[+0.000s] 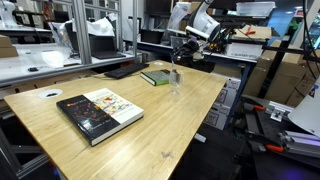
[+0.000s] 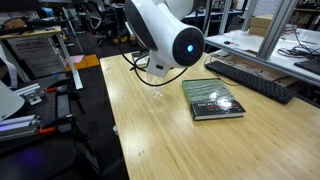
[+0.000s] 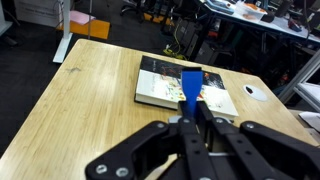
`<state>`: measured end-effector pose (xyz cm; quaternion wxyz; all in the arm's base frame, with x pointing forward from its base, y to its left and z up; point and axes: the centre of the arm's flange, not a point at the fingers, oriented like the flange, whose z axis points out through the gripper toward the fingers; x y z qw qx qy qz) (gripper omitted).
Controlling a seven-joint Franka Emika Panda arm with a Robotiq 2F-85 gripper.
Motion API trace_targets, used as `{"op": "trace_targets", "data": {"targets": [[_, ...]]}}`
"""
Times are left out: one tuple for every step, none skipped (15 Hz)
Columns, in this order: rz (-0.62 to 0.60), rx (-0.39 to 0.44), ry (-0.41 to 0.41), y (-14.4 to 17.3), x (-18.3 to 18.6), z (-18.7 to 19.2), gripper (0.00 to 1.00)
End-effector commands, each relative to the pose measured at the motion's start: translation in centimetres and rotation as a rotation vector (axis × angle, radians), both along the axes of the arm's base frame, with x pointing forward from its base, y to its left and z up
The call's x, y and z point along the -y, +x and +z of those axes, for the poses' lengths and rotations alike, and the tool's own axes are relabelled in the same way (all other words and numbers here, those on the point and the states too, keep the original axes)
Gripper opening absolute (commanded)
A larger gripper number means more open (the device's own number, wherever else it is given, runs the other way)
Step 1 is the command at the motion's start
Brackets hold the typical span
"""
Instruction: Put the pen on the book in the glass
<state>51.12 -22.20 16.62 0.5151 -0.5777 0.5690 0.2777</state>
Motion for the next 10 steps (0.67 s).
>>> {"op": "trace_targets", "data": {"targets": [[-0.065,-0.066,0.061,0.6,0.8,-0.8,0.03],[-0.088,-0.081,0.068,0.2,1.0,-1.0,0.03],[-0.104,-0.093,0.076,-0.1,1.3,-1.3,0.03],[-0.118,-0.105,0.082,-0.5,1.7,-1.7,0.03],[-0.128,-0.117,0.085,-0.8,1.9,-2.0,0.03],[-0.136,-0.130,0.085,-1.1,2.1,-2.3,0.03],[-0.142,-0.146,0.085,-1.4,2.3,-2.7,0.18],[-0.138,-0.161,0.079,-1.7,2.4,-3.0,0.38],[-0.140,-0.176,0.073,-1.9,2.4,-3.4,0.43],[-0.143,-0.188,0.069,-2.0,2.3,-3.5,0.51]]}}
